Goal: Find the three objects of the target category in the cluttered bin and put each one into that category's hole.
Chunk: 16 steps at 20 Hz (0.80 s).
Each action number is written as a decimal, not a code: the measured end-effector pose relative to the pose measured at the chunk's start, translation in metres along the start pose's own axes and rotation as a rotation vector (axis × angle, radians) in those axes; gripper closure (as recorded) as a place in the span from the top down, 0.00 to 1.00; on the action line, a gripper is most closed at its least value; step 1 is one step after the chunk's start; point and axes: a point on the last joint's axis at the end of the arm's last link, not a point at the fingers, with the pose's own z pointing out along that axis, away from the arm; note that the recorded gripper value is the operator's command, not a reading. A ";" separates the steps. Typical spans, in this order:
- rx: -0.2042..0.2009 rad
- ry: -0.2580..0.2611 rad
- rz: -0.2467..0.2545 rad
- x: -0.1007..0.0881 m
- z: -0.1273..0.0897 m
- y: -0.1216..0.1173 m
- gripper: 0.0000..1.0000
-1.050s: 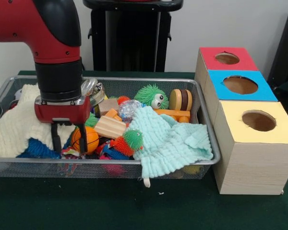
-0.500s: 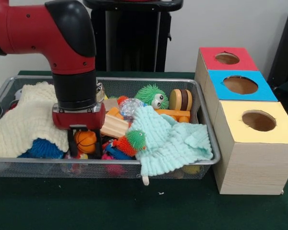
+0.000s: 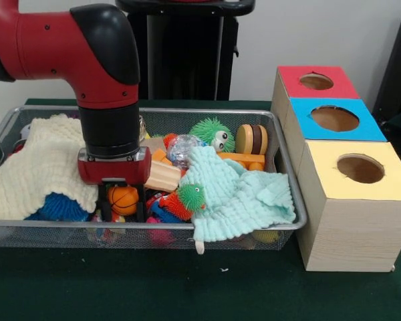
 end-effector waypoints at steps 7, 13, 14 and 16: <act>0.037 -0.010 -0.080 0.000 -0.003 0.003 1.00; 0.082 -0.019 -0.187 0.003 -0.005 0.009 1.00; 0.092 -0.020 -0.209 0.004 -0.005 0.011 1.00; 0.105 -0.022 -0.242 0.005 -0.005 0.012 1.00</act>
